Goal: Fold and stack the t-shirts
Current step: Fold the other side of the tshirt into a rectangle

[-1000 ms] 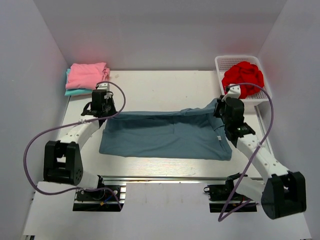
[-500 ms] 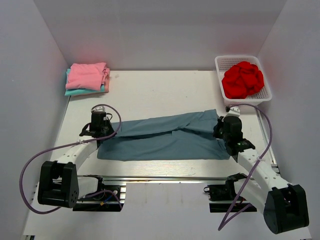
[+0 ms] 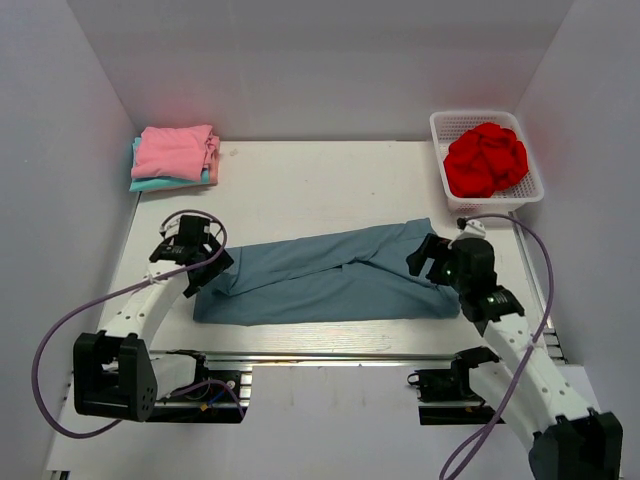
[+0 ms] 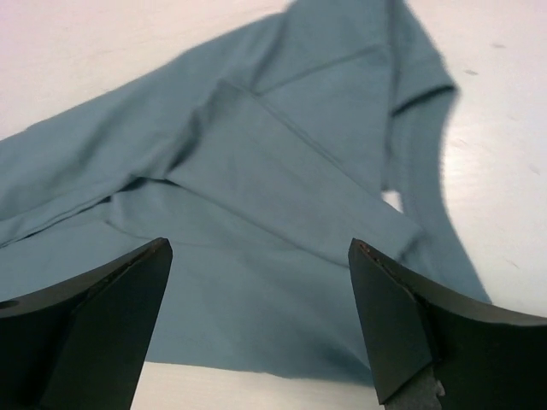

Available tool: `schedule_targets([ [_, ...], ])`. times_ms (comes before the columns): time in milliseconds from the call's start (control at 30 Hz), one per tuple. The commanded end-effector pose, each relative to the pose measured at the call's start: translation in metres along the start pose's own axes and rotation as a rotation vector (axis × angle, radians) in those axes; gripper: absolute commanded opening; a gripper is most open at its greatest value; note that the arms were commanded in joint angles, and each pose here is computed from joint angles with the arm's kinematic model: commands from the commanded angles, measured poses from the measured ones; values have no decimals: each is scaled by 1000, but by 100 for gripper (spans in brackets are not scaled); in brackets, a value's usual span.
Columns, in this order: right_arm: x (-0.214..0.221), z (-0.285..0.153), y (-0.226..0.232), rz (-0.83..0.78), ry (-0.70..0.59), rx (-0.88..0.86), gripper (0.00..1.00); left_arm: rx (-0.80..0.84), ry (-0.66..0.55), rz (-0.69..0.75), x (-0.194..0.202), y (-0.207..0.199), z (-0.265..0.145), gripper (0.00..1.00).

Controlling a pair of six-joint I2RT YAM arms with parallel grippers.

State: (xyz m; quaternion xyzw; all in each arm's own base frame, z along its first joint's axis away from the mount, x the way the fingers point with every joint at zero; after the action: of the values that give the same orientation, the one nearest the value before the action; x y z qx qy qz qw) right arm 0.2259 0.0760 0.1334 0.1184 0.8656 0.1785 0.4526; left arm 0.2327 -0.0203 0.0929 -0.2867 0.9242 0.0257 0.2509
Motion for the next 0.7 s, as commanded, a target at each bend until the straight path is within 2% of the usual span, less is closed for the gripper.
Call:
schedule_targets([
  [0, -27, 12, 43, -38, -19, -201, 90, 46, -92, -48, -30, -14, -10, 98],
  [67, -33, 21, 54, -46, 10, -240, 90, 30, -73, -25, -31, -17, -2, 96],
  [133, -25, 36, 53, -58, 73, -226, 90, 10, -41, 16, -29, -21, 9, 89],
  [233, -26, 46, 54, -65, 87, -220, 90, -7, -38, 94, -33, -23, 19, 84],
  [300, -29, 49, 58, -70, 69, -236, 90, 27, -16, 135, -33, -31, 27, 84],
  [367, -23, 54, 55, -73, 96, -230, 90, 134, -16, 194, -31, -46, 32, 81],
  [467, -15, 62, 53, -70, 144, -218, 90, 244, -49, 252, -33, -61, 35, 73],
  [567, -8, 67, 48, -71, 175, -196, 90, 274, -74, 260, -36, -65, 34, 67],
  [667, -4, 70, 43, -77, 185, -172, 90, 262, -56, 276, -32, -62, 36, 67],
])
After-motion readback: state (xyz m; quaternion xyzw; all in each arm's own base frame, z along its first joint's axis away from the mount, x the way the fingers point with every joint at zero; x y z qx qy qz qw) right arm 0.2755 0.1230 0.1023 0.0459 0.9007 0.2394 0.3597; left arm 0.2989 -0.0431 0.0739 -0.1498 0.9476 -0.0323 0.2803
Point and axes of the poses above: each gripper's point midway between its finger pads, its own z axis out along the fingers, its own y axis along the line the jaws close on, x = y × z, the point moved 3 cm from there along -z, back along the fingers, and after that the axes turned 5 degrees about z, right-handed, at the moved point
